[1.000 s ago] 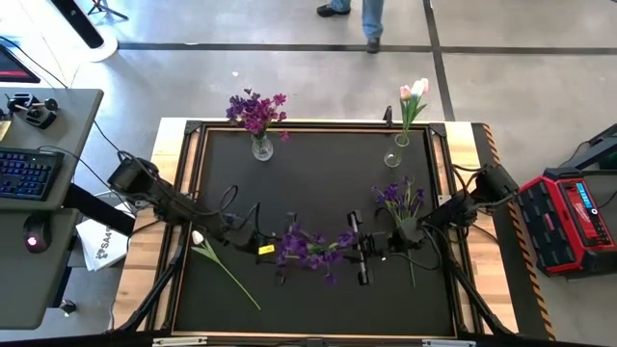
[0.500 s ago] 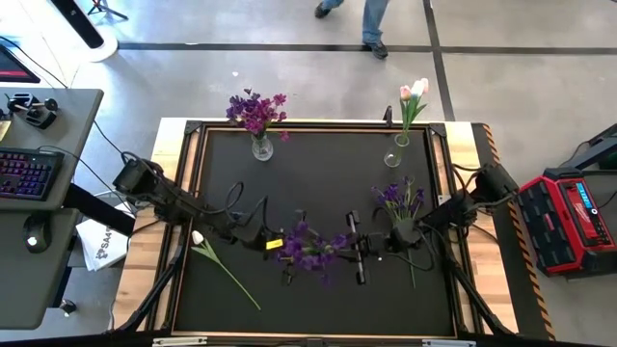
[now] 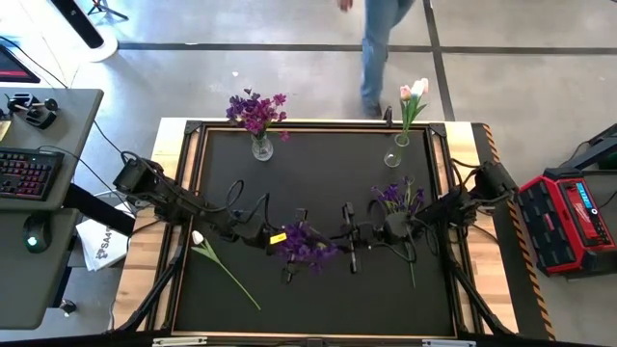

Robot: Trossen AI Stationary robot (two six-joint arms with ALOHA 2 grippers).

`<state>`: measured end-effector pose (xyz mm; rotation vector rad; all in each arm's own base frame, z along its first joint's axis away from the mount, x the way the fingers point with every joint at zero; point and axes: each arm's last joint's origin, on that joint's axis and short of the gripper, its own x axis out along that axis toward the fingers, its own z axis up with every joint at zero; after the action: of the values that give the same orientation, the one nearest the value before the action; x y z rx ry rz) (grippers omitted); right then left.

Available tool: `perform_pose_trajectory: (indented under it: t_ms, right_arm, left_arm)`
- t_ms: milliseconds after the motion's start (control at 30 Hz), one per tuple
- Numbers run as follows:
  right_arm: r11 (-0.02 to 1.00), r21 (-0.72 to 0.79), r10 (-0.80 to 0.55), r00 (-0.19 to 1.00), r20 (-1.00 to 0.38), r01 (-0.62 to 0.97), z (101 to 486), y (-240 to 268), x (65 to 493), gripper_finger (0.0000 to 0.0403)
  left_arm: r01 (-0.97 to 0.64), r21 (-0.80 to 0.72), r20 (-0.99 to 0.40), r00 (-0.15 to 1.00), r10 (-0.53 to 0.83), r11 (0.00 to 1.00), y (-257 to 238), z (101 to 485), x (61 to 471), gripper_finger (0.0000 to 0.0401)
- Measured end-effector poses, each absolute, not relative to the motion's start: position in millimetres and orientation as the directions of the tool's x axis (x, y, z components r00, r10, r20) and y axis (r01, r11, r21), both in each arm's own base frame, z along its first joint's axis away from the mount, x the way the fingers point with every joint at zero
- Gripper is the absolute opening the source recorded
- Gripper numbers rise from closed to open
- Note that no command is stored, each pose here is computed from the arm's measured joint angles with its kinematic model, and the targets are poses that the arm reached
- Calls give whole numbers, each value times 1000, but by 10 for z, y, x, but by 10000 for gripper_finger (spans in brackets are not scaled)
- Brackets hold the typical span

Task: Sort flowers into vase by color
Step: Put the left violet flowers into the left transparent vase

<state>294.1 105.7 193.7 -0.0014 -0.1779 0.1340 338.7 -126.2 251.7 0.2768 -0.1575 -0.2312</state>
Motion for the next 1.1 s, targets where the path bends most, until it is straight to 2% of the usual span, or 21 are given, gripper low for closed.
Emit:
perform_pose_trajectory:
  t_ms: [167,333,800,967,1100]
  right_arm:
    - [991,-16,134,975,176,-133,1937,1058,2941,0]
    - [991,-27,135,975,177,-132,1938,1058,2941,9]
    - [990,-26,139,974,181,-136,1943,1067,2936,145]
    - [989,-37,150,967,207,-145,2041,1120,2880,190]
    - [990,-47,137,966,217,-130,2181,1190,2783,212]
  left_arm:
    - [204,288,122,961,-247,936,-1262,2517,3387,273]
    - [205,289,122,961,-248,935,-1267,2517,3386,236]
    - [236,306,64,961,-268,922,-1342,2541,3313,67]
    - [139,328,-28,990,-137,935,-1391,2710,3134,17]
    - [-45,350,-77,994,77,936,-1354,2918,2869,4]
